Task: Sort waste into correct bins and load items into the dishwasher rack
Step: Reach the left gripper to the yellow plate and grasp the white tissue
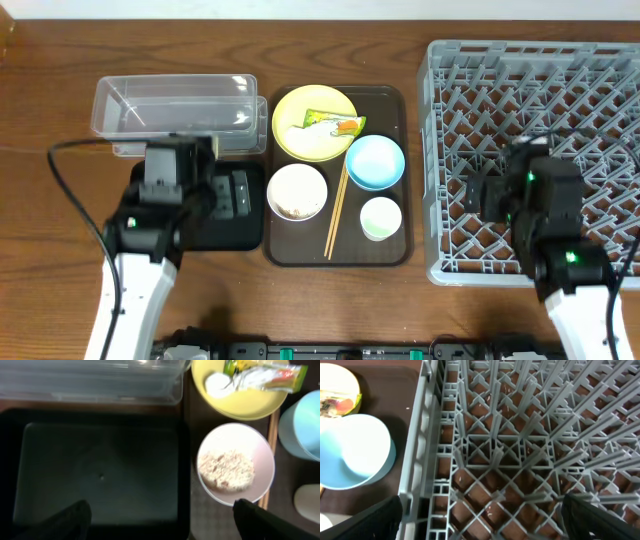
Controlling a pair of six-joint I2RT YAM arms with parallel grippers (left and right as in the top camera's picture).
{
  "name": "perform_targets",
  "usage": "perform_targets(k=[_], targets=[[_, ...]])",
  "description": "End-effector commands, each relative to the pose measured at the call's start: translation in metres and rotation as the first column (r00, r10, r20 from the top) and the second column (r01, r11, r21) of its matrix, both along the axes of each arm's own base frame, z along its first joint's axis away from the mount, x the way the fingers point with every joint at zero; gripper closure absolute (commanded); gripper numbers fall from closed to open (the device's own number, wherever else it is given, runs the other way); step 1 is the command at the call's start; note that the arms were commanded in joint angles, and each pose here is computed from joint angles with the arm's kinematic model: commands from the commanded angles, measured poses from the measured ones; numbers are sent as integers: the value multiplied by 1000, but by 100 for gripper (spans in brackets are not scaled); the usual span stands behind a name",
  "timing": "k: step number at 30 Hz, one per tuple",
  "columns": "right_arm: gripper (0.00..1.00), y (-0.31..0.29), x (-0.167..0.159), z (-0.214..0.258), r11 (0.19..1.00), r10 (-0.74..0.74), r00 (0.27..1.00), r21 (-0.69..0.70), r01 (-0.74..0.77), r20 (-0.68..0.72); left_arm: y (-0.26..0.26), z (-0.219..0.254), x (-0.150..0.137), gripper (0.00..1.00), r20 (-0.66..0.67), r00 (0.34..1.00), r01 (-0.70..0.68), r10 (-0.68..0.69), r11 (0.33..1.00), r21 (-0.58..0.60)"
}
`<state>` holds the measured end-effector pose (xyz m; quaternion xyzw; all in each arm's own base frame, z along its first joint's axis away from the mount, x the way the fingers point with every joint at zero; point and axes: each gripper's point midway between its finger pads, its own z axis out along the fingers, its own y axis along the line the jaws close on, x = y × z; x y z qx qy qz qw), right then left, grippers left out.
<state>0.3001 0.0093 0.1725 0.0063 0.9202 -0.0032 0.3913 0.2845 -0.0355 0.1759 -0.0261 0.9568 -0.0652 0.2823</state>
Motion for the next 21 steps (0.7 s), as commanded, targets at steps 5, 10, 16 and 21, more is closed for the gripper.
perform_targets(k=[5, 10, 16, 21], targets=[[1, 7, 7, 5, 1000, 12, 1000, 16, -12, -3, -17, 43, 43, 7, 201, 978, 68, -53, 995, -68], [1, 8, 9, 6, 1000, 15, 1000, 19, -15, 5, -33, 49, 80, 7, 294, 945, 155, -146, 988, -10], [1, 8, 9, 6, 1000, 15, 1000, 19, -15, 4, -72, 31, 118, 7, 261, 889, 350, -378, 925, 148], [1, 8, 9, 6, 1000, 15, 1000, 19, -15, 4, -103, 2, 144, 7, 235, 855, 415, -462, 882, 223]])
